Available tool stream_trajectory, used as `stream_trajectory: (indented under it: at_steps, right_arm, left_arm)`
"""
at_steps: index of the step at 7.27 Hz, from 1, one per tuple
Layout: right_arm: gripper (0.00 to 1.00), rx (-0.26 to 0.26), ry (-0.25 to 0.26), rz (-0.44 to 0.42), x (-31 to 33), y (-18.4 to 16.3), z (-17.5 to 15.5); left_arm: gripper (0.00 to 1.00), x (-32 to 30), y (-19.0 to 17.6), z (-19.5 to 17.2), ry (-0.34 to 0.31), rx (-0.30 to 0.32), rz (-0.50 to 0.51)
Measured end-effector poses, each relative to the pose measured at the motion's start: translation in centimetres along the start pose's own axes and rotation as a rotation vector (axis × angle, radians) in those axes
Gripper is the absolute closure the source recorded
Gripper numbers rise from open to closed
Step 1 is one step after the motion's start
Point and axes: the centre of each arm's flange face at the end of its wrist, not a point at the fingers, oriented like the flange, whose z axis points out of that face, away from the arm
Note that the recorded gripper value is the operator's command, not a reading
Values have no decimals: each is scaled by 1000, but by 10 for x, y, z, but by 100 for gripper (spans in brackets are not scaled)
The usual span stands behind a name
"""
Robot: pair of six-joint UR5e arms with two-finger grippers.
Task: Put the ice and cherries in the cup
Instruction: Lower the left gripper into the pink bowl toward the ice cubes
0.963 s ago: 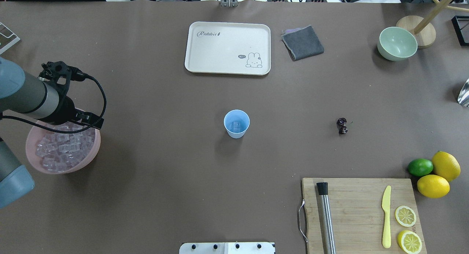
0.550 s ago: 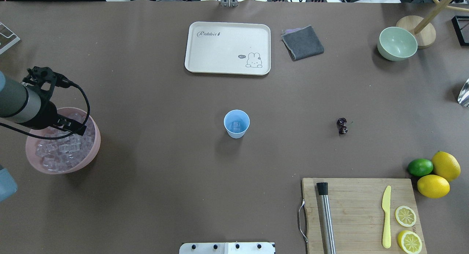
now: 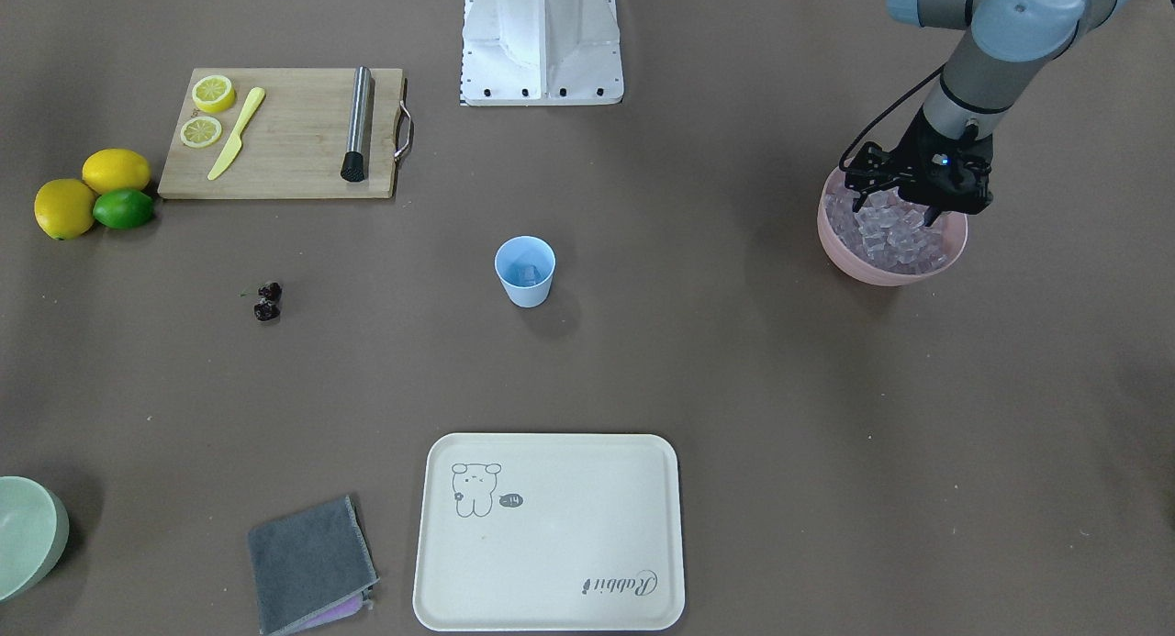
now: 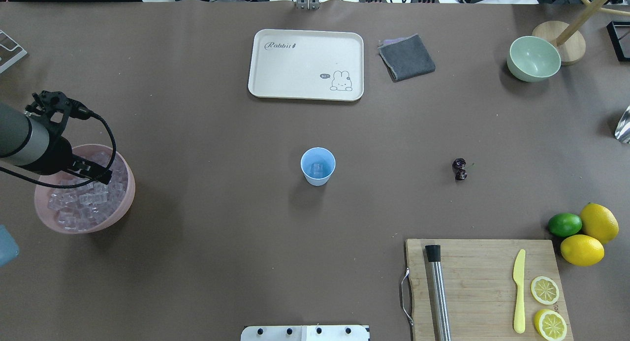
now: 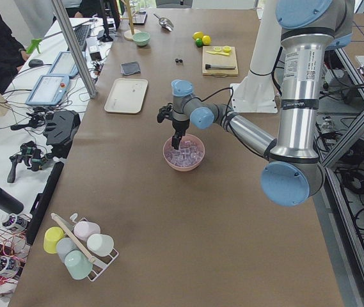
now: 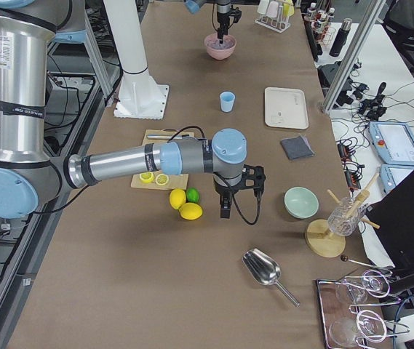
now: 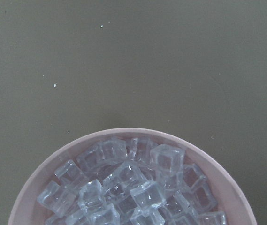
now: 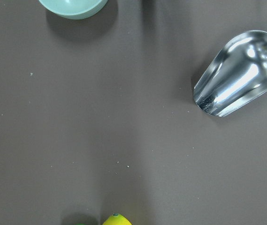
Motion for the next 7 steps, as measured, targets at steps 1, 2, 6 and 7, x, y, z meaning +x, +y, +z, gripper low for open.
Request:
stream_trajectory:
  at_steps: [1, 2, 6, 7]
  right_arm:
    - [0, -1, -1, 1, 0, 0, 0]
    - [0, -1, 0, 0, 1, 0, 1]
    - [0, -1, 3, 0, 1, 0, 1]
    - [0, -2, 3, 1, 1, 0, 1]
  left_arm:
    - [3, 0, -1, 3, 1, -5, -1]
    - [3, -1, -2, 6, -1, -11, -4]
    - [9, -4, -1, 14, -8, -24, -8]
    - [9, -5, -1, 18, -11, -29, -8]
